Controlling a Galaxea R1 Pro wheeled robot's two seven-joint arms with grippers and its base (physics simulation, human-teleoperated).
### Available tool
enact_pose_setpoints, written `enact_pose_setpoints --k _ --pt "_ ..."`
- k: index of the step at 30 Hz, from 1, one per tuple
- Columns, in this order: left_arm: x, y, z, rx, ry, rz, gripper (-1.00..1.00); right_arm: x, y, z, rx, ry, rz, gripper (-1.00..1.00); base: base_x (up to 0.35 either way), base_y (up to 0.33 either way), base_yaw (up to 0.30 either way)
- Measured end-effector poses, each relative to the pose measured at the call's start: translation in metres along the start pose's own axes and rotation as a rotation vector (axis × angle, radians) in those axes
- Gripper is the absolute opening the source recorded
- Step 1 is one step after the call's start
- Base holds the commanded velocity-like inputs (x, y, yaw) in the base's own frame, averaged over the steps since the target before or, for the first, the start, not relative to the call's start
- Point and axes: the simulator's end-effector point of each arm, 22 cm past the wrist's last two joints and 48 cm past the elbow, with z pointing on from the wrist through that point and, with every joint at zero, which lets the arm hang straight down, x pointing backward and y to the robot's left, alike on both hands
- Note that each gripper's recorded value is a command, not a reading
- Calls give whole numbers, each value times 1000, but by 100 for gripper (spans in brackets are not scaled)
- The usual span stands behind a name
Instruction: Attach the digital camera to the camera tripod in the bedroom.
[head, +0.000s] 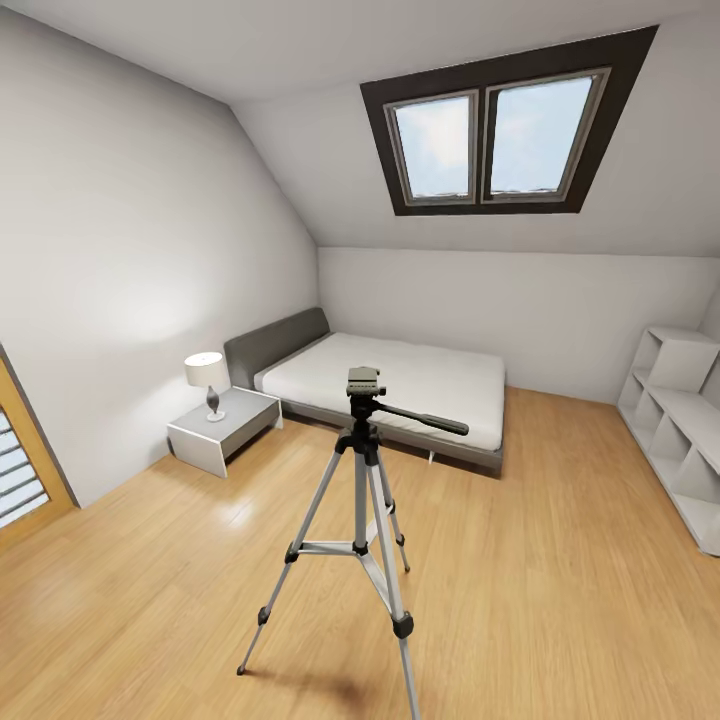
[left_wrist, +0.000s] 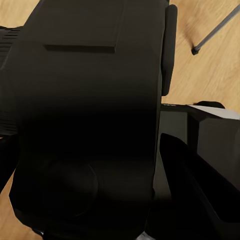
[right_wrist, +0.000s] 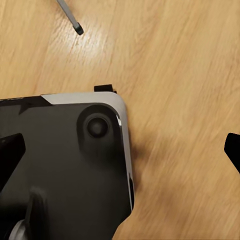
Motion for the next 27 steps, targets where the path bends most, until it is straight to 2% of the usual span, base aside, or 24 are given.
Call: enact_pose_setpoints --k 27 --pt "16 3 3 -5 40 -8 -100 16 -7 1 13 43 -4 100 0 0 0"
